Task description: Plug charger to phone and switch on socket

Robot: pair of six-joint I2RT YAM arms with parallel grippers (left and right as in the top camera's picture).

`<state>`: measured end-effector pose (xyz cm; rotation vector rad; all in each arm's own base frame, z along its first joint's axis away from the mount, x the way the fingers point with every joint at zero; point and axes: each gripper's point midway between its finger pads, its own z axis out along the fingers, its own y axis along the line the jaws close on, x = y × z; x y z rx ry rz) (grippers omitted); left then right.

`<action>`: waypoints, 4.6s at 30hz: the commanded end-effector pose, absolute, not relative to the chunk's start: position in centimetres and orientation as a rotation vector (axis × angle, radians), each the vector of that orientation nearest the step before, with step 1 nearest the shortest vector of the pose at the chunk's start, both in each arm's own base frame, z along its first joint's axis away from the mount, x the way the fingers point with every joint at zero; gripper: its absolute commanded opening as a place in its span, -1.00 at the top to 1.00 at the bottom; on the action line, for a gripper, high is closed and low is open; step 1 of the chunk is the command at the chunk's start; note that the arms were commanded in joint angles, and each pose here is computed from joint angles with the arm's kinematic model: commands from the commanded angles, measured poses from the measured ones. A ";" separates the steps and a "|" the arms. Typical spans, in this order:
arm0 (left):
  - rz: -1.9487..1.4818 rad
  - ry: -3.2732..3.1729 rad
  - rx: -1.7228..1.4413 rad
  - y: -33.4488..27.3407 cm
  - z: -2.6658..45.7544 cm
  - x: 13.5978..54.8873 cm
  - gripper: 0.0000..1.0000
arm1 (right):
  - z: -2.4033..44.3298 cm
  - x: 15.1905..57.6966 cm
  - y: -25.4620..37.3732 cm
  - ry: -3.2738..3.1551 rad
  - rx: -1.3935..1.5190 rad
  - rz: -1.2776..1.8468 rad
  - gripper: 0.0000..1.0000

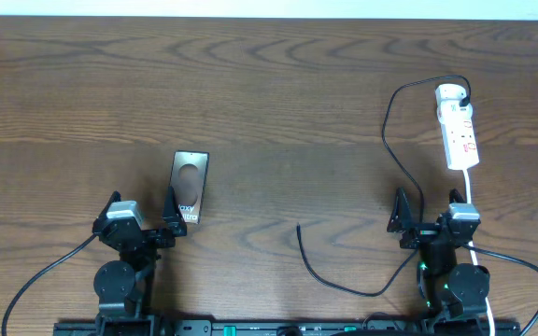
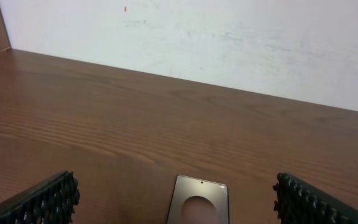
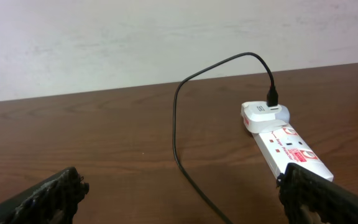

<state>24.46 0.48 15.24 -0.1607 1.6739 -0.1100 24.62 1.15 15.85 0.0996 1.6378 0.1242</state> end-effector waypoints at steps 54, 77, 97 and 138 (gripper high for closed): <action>-0.089 1.620 -0.172 1.0 18.6 24.0 -0.99 | 15.8 24.6 1.1 1.639 0.092 0.108 -0.98; -0.292 2.605 -0.264 -2.2 22.6 35.0 -0.99 | 15.8 24.6 1.1 1.639 0.092 0.109 -0.99; -0.222 3.083 -0.021 -3.9 9.1 34.0 -0.99 | 15.8 24.6 1.1 1.639 0.092 0.108 -0.99; 0.041 3.075 -0.036 -4.5 2.5 32.1 -0.98 | 15.8 24.6 1.1 1.639 0.092 0.108 -0.99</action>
